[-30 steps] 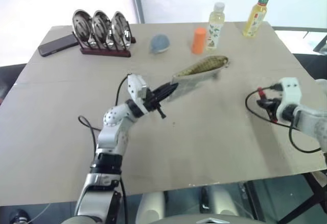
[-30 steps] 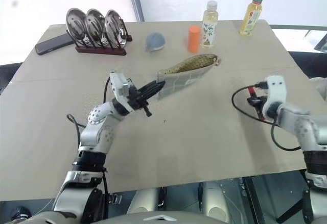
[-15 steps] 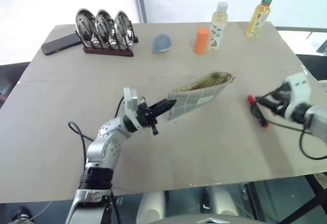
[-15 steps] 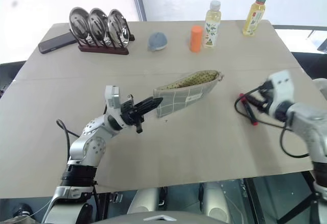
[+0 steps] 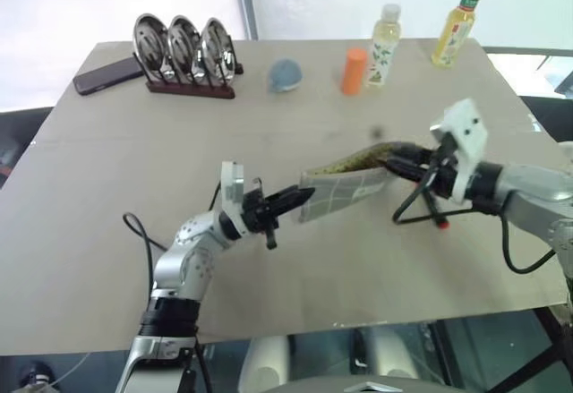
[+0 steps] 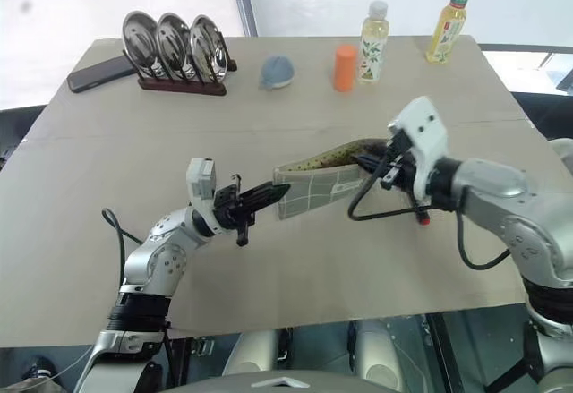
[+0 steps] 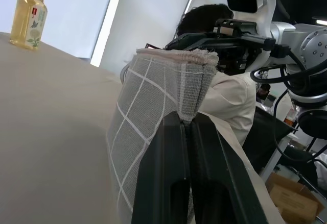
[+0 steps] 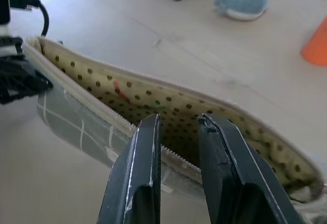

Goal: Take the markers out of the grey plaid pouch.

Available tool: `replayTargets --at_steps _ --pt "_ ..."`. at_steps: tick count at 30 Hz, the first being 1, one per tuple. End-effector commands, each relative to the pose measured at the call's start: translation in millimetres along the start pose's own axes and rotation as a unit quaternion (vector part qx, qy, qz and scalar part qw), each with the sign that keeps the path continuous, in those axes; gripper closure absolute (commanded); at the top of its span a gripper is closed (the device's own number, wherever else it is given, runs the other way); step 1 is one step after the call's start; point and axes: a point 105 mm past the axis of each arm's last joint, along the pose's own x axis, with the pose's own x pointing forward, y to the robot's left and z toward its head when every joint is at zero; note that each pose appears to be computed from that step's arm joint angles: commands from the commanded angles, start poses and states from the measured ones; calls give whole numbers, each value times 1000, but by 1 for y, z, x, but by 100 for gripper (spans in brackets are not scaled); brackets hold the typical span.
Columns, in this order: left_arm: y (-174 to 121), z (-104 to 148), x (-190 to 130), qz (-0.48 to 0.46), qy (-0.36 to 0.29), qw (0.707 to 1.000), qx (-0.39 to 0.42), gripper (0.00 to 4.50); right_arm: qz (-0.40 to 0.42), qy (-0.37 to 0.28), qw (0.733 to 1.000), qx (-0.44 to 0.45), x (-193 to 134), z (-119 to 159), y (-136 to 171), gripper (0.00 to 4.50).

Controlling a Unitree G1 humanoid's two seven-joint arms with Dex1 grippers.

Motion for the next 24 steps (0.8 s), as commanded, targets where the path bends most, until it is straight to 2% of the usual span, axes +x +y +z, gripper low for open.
replayTargets --at_steps 1,4,8,9,13,19,24 --pt "-13 8 3 -37 -13 999 12 450 9 21 999 -30 0 -1 -1 333" --pt "-20 6 3 -53 -17 998 1 450 43 74 994 -65 3 -13 2 333" --pt "-19 4 1 -48 -20 998 -19 450 79 115 982 -129 8 -22 7 333" --pt "-16 1 -2 -36 -25 998 -46 450 89 121 975 -165 16 -25 10 333" --pt "-5 -10 -16 6 -43 989 -141 450 111 114 947 -278 58 -36 22 333" --pt "0 -9 -22 26 -59 982 -178 450 138 112 901 -396 100 -57 32 333" --pt "-2 -10 -20 22 -58 982 -180 450 143 123 872 -451 121 -76 31 333"
